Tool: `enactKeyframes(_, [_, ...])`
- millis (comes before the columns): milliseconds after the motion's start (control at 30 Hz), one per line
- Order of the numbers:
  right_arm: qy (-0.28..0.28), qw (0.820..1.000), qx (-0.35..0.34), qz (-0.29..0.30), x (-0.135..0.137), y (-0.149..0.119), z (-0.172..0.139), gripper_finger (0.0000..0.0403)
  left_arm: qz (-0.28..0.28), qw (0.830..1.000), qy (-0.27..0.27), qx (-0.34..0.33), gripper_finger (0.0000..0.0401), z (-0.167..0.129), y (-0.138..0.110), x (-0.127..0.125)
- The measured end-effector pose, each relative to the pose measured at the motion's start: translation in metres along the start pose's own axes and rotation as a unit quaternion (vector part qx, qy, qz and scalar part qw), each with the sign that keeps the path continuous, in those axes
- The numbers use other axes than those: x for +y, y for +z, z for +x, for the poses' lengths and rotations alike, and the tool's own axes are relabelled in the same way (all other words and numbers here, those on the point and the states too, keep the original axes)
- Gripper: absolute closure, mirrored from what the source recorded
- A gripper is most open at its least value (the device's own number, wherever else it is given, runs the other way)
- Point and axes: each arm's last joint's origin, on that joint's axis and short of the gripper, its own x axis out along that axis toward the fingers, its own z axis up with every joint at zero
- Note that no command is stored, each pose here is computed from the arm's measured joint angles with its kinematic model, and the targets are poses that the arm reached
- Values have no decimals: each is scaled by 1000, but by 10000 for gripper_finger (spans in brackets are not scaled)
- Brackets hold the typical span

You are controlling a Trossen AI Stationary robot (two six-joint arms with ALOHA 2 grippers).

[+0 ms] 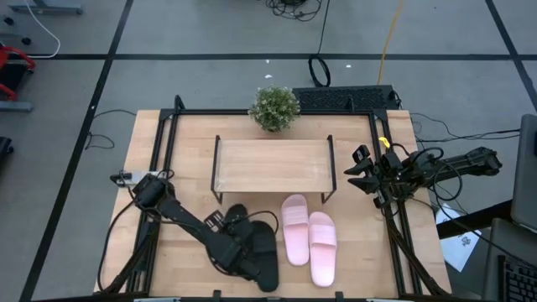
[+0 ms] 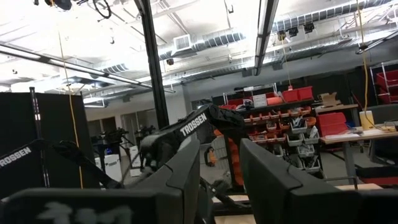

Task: Pick and place slides into the shelf
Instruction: Put the black slide on the shelf

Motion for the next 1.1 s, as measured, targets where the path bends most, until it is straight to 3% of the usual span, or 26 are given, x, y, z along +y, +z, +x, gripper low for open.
enactKeyframes(367, [0,1000,0,13,0,0,0,296,-19,998,-58,15,401,-31,-16,-5])
enactKeyframes(533, [0,1000,0,27,0,0,0,296,-7,993,-117,27,401,-59,-17,-5])
enactKeyframes(767, [-2,999,0,48,0,0,0,296,-46,972,-230,36,401,-114,-12,6])
enactKeyframes(900, [-2,998,0,55,0,0,0,296,-67,959,-276,-1,401,-137,-5,20])
enactKeyframes(1000, [-1,998,-3,60,0,0,0,296,-76,959,-273,-17,401,-142,6,36])
enactKeyframes(1100, [1,998,-11,68,0,2,0,296,-66,956,-275,-83,401,-148,23,53])
